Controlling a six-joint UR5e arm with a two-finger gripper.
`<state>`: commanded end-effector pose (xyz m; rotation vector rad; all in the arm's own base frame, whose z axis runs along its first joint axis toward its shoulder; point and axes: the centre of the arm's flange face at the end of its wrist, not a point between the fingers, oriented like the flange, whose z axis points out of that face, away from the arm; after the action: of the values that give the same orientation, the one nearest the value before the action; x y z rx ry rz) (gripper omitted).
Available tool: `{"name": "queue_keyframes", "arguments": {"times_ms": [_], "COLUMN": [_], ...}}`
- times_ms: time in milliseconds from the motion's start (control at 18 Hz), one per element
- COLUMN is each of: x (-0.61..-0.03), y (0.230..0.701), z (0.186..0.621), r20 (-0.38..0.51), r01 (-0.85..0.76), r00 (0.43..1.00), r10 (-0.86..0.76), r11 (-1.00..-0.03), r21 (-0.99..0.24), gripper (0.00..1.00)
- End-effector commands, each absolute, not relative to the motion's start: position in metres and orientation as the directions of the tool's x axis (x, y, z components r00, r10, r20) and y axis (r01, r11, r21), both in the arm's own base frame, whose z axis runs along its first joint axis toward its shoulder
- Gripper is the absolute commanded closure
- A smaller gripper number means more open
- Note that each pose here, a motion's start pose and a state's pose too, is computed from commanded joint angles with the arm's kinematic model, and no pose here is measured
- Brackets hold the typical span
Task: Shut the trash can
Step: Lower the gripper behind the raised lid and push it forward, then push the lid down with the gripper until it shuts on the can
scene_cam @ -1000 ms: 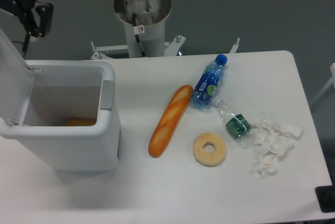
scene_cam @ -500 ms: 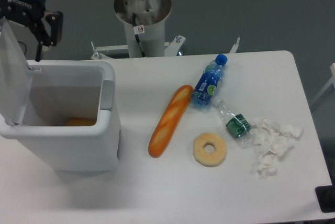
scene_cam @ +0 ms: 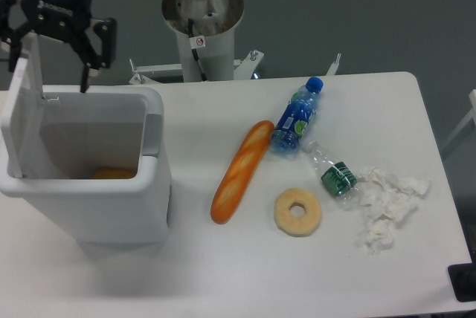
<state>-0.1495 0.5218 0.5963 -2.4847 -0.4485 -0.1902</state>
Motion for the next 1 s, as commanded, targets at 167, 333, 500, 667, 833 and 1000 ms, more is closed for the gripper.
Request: {"name": "queue_keyframes", "arguments": {"times_ms": [167,333,500,667,833,1000], "x": [-0.157,-0.173,-0.185,-0.195,-0.201,-0.205], "y": [0.525,0.526,0.529,0.529,0.526,0.523], "z": [0.59,0.584,0.579,0.572,0.564,0.559], "r20": [0.236,0.237,0.234,0.193,0.18,0.158], "r01": [0.367,0.384,0.391,0.344,0.332,0.316], "r00": [0.93,0.923,0.92,0.939,0.943,0.949], "r10": [0.283,0.303,0.314,0.285,0.279,0.274], "r11": [-0.765,-0.761,-0.754,-0.774,-0.784,-0.795], "r21": [-0.529,-0.523,-0.528,-0.532,-0.524,-0.517], "gripper": [0.0,0.0,0.0,0.0,0.0,0.0]}}
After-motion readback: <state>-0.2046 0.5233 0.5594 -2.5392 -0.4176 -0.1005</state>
